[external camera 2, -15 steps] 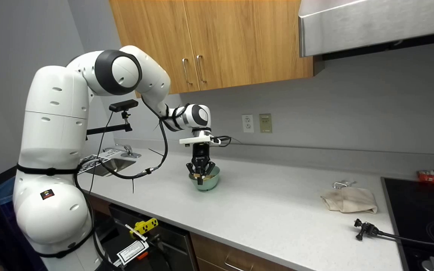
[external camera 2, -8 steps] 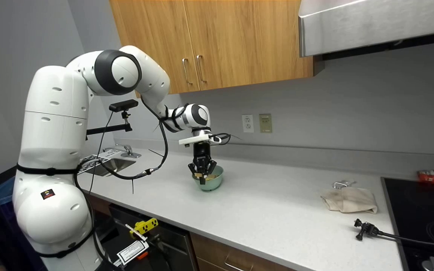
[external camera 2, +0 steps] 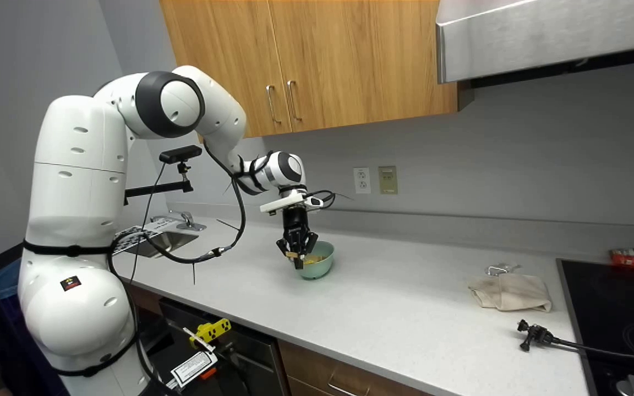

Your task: Use the wooden spoon to stir the contents in the blue bowl

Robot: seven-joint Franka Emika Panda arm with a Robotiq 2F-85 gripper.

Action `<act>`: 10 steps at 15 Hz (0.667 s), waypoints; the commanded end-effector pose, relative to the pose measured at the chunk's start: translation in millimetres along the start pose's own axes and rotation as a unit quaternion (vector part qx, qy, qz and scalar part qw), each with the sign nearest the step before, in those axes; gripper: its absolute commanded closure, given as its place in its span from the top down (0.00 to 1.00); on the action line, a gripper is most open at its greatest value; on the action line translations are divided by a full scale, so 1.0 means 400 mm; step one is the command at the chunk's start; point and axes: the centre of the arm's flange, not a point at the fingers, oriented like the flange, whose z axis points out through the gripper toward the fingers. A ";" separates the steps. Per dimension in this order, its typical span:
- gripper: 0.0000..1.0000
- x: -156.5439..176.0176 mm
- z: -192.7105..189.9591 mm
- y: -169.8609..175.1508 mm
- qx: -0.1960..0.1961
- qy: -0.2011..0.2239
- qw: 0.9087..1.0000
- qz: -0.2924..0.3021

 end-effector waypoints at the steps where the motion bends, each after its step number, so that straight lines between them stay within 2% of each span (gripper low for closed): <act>1: 0.02 -0.021 -0.014 -0.038 0.024 0.008 0.999 -0.045; 5: 0.02 -0.006 -0.033 -0.066 0.074 0.032 0.992 -0.094; 10: 0.02 0.001 -0.040 -0.074 0.105 0.047 0.987 -0.112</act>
